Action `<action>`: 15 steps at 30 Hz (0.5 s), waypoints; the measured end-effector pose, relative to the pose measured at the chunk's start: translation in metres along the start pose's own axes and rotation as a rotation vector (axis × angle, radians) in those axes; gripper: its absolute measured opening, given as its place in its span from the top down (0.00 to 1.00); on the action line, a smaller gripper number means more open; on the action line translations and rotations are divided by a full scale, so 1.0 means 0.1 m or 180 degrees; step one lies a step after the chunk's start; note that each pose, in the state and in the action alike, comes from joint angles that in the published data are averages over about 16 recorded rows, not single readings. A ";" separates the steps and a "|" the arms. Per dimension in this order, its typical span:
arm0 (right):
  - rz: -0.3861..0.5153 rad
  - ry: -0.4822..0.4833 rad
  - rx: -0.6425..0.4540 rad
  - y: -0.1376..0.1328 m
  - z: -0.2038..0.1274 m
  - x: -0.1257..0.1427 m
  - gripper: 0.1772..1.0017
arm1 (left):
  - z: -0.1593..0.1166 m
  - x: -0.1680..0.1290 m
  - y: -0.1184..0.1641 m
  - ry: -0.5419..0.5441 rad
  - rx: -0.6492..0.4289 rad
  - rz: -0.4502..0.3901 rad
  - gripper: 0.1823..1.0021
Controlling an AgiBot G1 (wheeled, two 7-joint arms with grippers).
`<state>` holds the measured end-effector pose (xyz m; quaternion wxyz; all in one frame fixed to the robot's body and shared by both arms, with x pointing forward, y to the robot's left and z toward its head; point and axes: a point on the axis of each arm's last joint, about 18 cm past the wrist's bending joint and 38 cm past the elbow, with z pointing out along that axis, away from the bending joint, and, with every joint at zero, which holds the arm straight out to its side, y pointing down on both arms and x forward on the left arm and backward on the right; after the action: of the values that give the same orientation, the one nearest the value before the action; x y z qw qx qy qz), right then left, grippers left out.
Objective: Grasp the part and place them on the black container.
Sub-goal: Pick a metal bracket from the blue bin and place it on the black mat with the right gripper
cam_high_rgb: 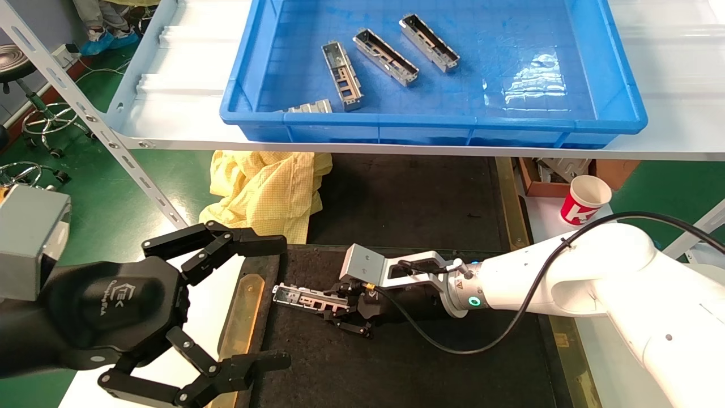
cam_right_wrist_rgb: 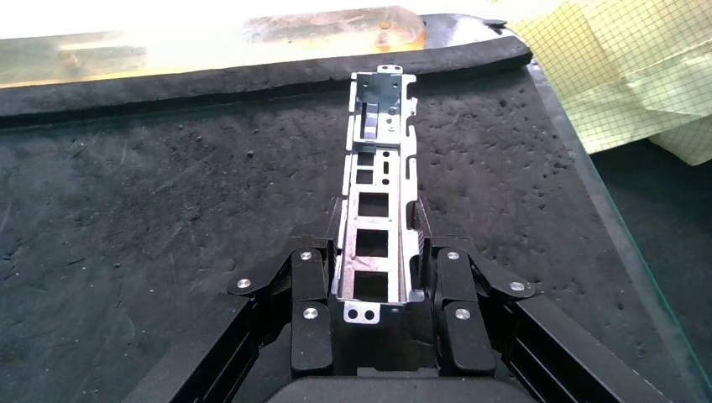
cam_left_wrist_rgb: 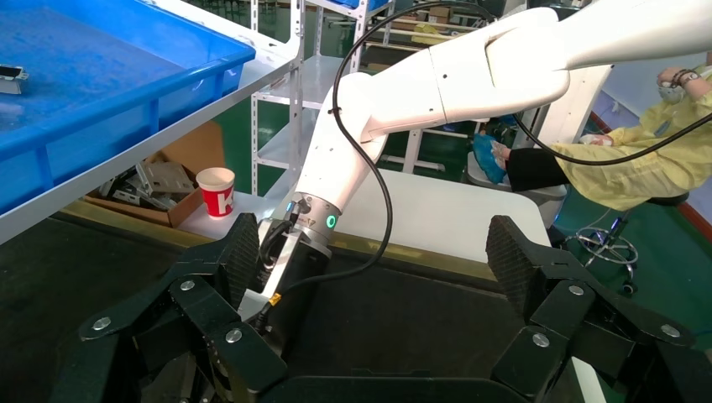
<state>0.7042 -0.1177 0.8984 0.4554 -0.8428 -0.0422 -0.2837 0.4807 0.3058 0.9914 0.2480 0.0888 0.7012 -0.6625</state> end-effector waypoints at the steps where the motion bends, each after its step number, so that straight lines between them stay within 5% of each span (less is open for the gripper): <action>1: 0.0003 -0.0003 -0.0003 0.01 0.00 0.00 0.78 | 0.00 0.00 0.00 0.0000 0.0000 0.0000 0.00; 15: -0.0008 0.0003 -0.0028 0.04 0.06 -0.03 0.78 | 0.00 0.00 0.00 0.0000 0.0000 0.0000 0.00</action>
<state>0.7050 -0.1147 0.8915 0.4514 -0.8446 -0.0418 -0.2849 0.4807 0.3058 0.9914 0.2480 0.0888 0.7012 -0.6625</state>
